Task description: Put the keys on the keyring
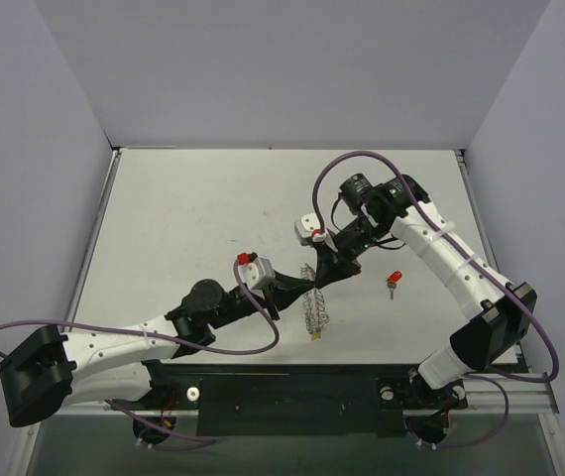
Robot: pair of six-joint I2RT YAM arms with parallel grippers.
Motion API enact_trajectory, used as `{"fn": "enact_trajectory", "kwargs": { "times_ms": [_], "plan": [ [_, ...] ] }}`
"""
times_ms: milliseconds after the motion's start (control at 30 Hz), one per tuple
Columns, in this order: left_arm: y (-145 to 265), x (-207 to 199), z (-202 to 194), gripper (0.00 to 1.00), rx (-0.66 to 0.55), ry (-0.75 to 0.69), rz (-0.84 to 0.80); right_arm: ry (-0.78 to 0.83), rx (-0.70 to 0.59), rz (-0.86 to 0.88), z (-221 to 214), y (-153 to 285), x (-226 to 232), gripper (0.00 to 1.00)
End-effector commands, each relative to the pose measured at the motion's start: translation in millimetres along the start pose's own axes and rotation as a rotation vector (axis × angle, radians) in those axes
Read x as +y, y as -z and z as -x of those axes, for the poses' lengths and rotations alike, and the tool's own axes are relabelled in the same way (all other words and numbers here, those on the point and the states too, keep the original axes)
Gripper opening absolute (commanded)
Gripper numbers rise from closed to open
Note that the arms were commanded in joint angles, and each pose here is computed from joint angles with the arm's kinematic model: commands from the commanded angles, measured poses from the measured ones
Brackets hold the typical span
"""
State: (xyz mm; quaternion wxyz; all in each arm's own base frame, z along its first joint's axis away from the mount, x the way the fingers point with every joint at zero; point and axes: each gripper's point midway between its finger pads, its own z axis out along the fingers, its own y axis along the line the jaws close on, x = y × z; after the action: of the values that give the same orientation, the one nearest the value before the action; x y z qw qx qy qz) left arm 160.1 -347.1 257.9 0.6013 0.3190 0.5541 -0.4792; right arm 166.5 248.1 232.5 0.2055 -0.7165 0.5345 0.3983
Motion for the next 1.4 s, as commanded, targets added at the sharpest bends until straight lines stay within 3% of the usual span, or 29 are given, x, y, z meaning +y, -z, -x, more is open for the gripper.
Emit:
{"fn": "enact_trajectory", "kwargs": {
  "times_ms": [0,167,267,333,500,867,1133,1367],
  "plan": [
    [-9.9,-3.4,33.8,0.00,-0.096,-0.016,-0.008,0.009,-0.029,0.005,17.2,4.1,11.8,0.00],
    [-8.8,1.7,31.4,0.00,-0.089,0.010,0.025,-0.047,0.023,-0.034,10.0,6.6,5.5,0.00],
    [-4.9,2.8,33.9,0.23,-0.090,0.020,0.037,-0.083,0.059,-0.050,4.2,6.4,2.8,0.00],
    [-2.3,3.1,37.1,0.31,-0.092,0.018,0.043,-0.085,0.070,-0.054,3.5,6.2,2.2,0.00],
    [-0.3,2.2,40.3,0.38,-0.095,0.013,0.041,-0.085,0.087,-0.047,3.3,2.8,2.3,0.00],
    [-8.9,0.9,33.5,0.39,-0.054,0.007,0.024,-0.079,0.090,-0.047,4.5,2.5,4.6,0.00],
    [-14.6,1.3,25.1,0.30,0.005,0.004,0.016,-0.078,0.092,-0.046,4.4,2.3,4.8,0.00],
    [-15.6,3.0,17.9,0.28,0.043,0.007,0.018,-0.075,0.093,-0.050,5.0,3.2,4.5,0.00]
  ]
}}
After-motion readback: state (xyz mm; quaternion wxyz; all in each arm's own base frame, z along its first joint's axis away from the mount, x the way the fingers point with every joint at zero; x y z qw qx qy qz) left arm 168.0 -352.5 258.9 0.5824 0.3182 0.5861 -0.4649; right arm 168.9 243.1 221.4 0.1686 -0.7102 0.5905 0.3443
